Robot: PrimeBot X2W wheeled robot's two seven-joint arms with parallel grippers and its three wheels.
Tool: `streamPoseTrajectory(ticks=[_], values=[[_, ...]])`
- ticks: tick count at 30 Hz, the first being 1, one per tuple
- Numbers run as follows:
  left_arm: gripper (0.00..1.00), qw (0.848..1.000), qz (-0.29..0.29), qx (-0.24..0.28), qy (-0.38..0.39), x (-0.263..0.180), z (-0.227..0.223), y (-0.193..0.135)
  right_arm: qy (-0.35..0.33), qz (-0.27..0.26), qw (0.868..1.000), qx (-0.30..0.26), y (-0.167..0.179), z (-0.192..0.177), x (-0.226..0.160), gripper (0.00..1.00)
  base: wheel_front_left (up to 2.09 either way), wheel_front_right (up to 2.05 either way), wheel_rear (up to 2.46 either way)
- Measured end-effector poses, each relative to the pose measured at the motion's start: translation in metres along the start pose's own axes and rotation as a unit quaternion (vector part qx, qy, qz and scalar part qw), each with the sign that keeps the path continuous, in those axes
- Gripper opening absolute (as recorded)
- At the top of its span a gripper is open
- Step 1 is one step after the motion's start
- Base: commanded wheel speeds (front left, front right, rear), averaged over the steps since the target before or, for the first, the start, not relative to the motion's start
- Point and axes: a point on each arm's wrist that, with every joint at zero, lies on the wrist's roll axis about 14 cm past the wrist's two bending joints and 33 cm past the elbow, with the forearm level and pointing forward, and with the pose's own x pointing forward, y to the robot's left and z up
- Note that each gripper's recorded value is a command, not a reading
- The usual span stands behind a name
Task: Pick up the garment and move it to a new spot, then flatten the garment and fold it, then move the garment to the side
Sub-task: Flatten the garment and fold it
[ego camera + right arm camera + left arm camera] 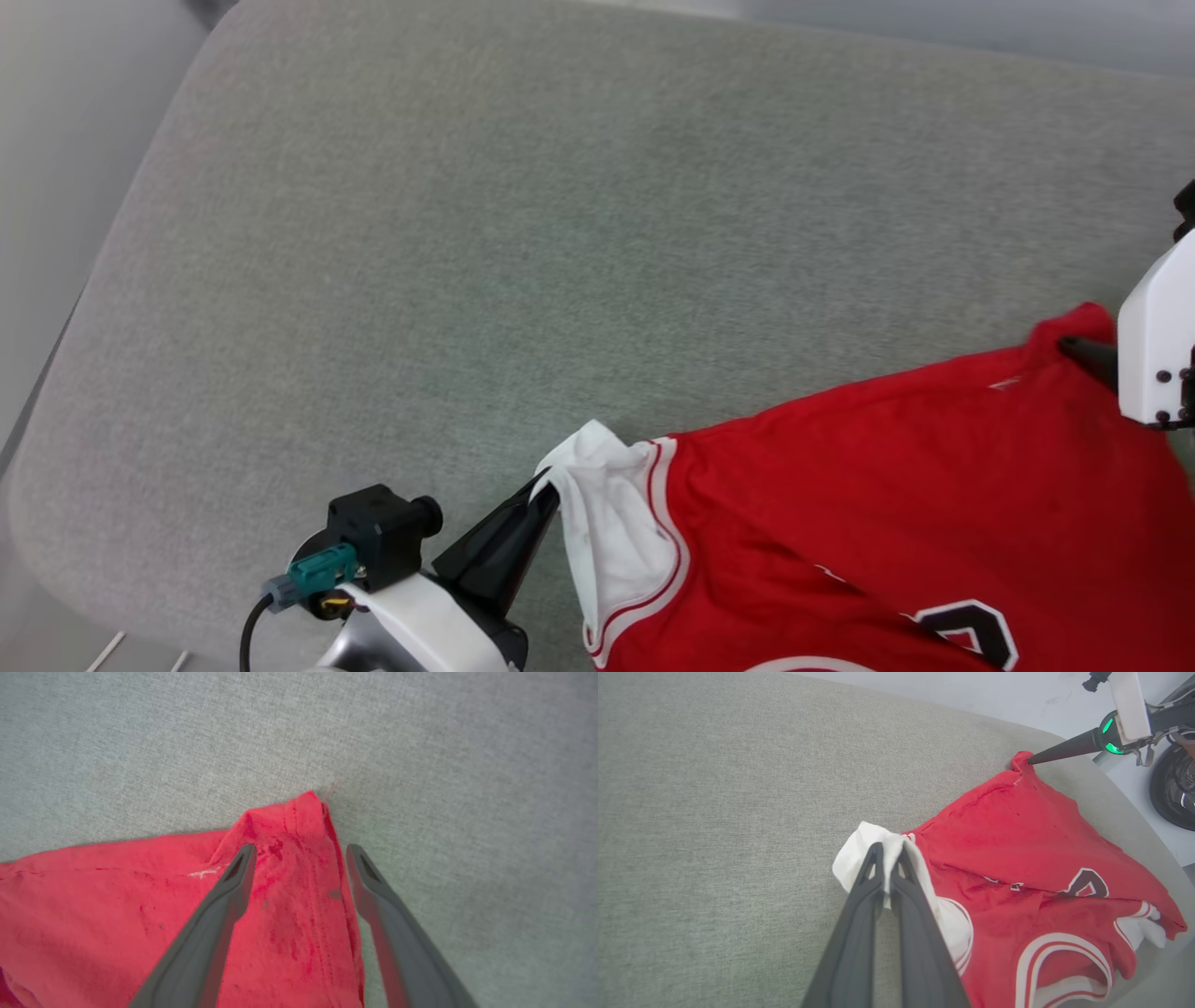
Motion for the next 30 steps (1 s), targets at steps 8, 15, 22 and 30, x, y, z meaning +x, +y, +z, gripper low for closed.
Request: streamPoseTrajectory(ticks=[8,15,22,30], values=[[0.00,0.999,0.019,-0.033,0.000,0.003,-0.004,0.006,0.059,0.002,0.998,-0.019,0.003,-0.011,0.046,1.00,0.00,0.00,0.00],[0.00,0.999,0.036,-0.037,0.007,0.001,-0.010,0.016,0.081,0.003,0.996,-0.029,0.002,-0.020,0.065,0.44,0.00,0.00,0.00],[0.00,0.999,0.036,-0.029,-0.005,-0.001,-0.003,0.017,0.053,0.002,0.998,-0.018,0.000,-0.014,0.059,0.00,0.00,0.00,0.00],[0.00,0.998,0.030,0.006,-0.048,-0.011,0.027,0.015,-0.039,0.007,0.999,-0.017,0.005,0.015,0.018,0.00,0.00,0.00,0.00]])
